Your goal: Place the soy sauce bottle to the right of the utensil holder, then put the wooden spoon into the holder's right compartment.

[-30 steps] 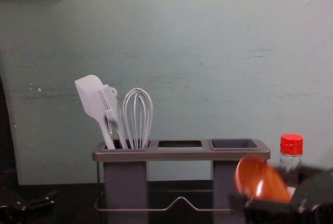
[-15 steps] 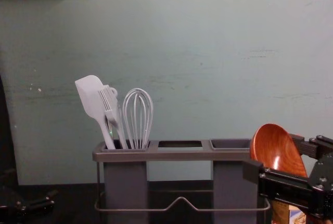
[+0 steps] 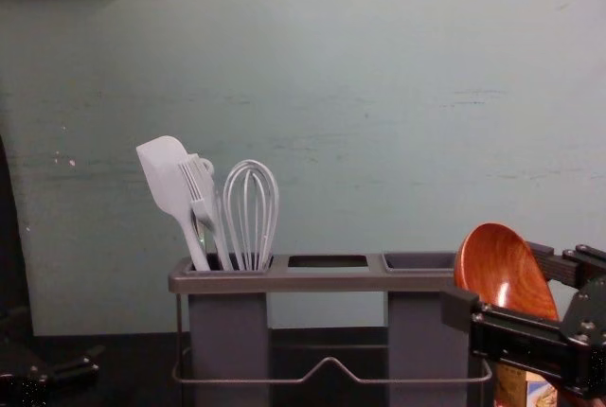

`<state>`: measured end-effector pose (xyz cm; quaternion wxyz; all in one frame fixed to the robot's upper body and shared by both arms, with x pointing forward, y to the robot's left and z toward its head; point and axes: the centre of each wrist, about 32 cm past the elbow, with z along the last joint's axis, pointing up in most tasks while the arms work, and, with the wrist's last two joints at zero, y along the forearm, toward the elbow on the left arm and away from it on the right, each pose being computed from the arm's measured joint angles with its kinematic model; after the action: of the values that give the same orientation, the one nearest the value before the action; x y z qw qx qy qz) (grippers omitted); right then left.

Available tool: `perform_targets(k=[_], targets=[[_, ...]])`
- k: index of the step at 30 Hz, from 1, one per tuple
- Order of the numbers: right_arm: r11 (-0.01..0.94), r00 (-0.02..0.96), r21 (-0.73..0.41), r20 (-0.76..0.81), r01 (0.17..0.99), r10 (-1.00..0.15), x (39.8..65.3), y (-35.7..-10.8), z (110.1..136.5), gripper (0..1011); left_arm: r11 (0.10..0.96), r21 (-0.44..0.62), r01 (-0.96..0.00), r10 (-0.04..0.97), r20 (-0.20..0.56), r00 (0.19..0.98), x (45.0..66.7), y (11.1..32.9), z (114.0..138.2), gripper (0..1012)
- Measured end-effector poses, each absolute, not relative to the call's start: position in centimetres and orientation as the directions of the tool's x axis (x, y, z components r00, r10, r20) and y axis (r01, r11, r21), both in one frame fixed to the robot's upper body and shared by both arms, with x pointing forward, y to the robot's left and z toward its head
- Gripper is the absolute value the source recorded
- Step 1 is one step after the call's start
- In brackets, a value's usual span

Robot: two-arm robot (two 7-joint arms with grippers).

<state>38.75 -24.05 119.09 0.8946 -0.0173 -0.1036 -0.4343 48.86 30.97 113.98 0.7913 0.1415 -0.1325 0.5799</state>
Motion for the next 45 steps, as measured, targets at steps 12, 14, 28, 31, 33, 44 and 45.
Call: perform_targets(k=[12,14,28,31,33,44,45], targets=[[0.588,0.55,0.182,0.221,0.788,-0.805,39.4,-23.8,120.4,840,0.287,0.07,-0.955,0.88,0.374,0.292,48.9,31.0,114.0,1005],[0.586,0.544,0.204,0.226,0.784,-0.808,39.8,-23.8,120.9,840,0.287,0.07,-0.955,0.88,0.374,0.292,48.9,31.0,114.0,1005],[0.625,0.558,0.336,0.281,0.705,-0.781,45.6,-23.2,124.6,840,0.287,0.07,-0.955,0.88,0.374,0.292,48.9,31.0,114.0,1005],[0.636,0.568,0.347,0.288,0.689,-0.771,46.9,-23.0,125.2,840,0.287,0.07,-0.955,0.88,0.374,0.292,48.9,31.0,114.0,1005],[0.645,0.573,0.356,0.295,0.677,-0.764,48.2,-22.9,125.7,840,0.287,0.07,-0.955,0.88,0.374,0.292,48.9,31.0,114.0,1005],[0.672,0.58,0.352,0.341,0.651,-0.74,52.8,-21.1,126.8,840,0.287,0.07,-0.955,0.88,0.374,0.292,48.9,31.0,114.0,1005],[0.674,0.58,0.35,0.343,0.651,-0.739,53.1,-21.0,126.8,840,0.287,0.07,-0.955,0.88,0.374,0.292,48.9,31.0,114.0,1005]])
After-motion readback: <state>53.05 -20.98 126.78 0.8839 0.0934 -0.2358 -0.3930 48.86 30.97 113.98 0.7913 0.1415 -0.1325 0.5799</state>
